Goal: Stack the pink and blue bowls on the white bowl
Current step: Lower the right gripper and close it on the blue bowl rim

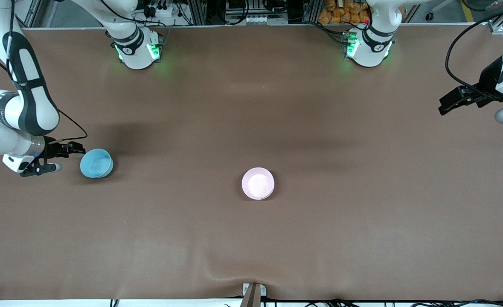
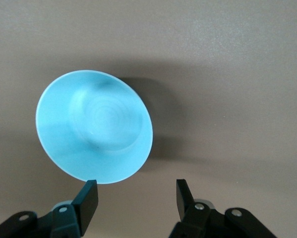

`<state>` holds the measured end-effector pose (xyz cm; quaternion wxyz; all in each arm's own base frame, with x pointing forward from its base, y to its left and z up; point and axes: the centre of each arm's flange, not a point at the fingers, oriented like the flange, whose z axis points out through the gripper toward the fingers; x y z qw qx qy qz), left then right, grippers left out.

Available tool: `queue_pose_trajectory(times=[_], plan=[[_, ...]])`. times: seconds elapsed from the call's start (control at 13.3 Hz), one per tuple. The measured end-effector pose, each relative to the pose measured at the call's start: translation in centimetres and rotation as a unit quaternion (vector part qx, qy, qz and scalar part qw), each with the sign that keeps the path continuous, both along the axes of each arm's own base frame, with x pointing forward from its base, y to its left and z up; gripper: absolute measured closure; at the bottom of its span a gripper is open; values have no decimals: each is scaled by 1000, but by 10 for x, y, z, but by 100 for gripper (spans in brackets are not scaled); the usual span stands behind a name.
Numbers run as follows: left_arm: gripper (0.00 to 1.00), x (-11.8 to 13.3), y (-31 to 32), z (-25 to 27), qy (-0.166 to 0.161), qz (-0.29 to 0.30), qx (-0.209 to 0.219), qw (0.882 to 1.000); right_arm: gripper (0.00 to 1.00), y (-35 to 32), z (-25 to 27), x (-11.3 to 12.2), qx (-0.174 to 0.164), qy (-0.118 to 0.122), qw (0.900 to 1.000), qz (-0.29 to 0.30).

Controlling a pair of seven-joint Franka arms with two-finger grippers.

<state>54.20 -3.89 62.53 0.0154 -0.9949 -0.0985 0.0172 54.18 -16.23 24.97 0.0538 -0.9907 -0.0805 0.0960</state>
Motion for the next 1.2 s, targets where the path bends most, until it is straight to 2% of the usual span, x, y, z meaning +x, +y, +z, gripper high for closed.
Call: queue_pose_trajectory(times=[0.22, 0.38, 0.45, 0.75, 1.2], plan=[[0, 0, 0, -1, 1, 0, 0, 1000, 32, 6, -3, 1, -2, 5, 1000, -31], [0, 0, 0, -1, 1, 0, 0, 1000, 32, 4, -2, 3, -6, -3, 999, -41], [0, 0, -1, -1, 1, -1, 0, 1000, 38, 2, -1, 4, -7, -6, 999, -44], [0, 0, -1, -1, 1, -1, -1, 1000, 39, -10, -1, 8, -11, -14, 998, -54], [0, 0, 3, -1, 1, 3, -1, 1000, 45, -14, -34, 16, -9, -23, 997, -70]])
